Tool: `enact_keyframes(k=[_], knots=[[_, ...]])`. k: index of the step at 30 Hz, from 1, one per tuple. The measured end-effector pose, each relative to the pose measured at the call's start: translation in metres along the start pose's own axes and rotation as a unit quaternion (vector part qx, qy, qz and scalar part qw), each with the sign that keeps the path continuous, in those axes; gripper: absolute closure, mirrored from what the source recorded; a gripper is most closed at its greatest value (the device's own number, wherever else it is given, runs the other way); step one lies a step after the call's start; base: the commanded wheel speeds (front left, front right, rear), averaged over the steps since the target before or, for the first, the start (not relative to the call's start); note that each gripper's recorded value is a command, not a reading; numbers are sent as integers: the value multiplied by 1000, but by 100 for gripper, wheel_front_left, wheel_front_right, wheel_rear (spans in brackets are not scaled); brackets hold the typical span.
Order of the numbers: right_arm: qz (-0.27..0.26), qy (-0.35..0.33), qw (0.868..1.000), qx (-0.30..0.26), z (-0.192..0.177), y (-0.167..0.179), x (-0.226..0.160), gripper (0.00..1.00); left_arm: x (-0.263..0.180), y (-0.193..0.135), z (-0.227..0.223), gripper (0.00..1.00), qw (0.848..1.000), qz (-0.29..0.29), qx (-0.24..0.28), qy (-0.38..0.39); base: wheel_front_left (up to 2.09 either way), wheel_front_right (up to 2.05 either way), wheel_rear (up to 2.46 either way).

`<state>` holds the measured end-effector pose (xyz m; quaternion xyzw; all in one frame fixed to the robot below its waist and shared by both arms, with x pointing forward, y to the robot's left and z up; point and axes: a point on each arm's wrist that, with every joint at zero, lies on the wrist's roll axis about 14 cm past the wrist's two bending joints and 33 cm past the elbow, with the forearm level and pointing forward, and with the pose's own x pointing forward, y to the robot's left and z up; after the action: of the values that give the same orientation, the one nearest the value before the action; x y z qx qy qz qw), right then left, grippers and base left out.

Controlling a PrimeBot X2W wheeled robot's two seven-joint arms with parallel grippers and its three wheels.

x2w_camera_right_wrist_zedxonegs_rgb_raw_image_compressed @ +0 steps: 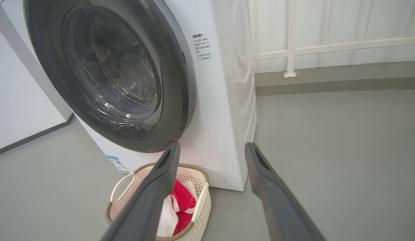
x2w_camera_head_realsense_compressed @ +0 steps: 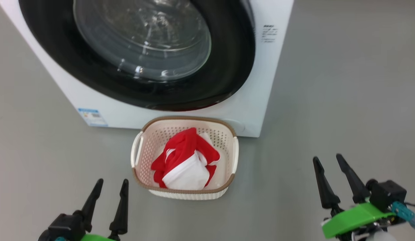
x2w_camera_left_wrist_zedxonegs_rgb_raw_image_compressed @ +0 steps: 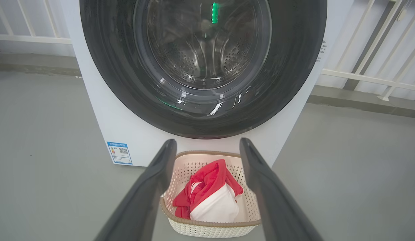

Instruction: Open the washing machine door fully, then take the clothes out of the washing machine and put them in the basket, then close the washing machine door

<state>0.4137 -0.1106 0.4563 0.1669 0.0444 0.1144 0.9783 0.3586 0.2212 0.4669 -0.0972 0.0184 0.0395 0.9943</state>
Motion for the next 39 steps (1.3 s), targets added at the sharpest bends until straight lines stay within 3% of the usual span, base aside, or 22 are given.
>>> enact_keyframes(k=[7,21,39], knots=[[-42,1,999,-1,-1,-22,-38,0,-4,-12,-3,0,1000,-22,1,3,0,0,0],[-97,-9,995,-3,5,-52,-79,0,-3,-19,-4,0,999,-34,13,4,0,0,0],[-115,-5,993,6,0,-58,-85,0,-1,-19,-10,0,999,-33,10,14,0,0,0]])
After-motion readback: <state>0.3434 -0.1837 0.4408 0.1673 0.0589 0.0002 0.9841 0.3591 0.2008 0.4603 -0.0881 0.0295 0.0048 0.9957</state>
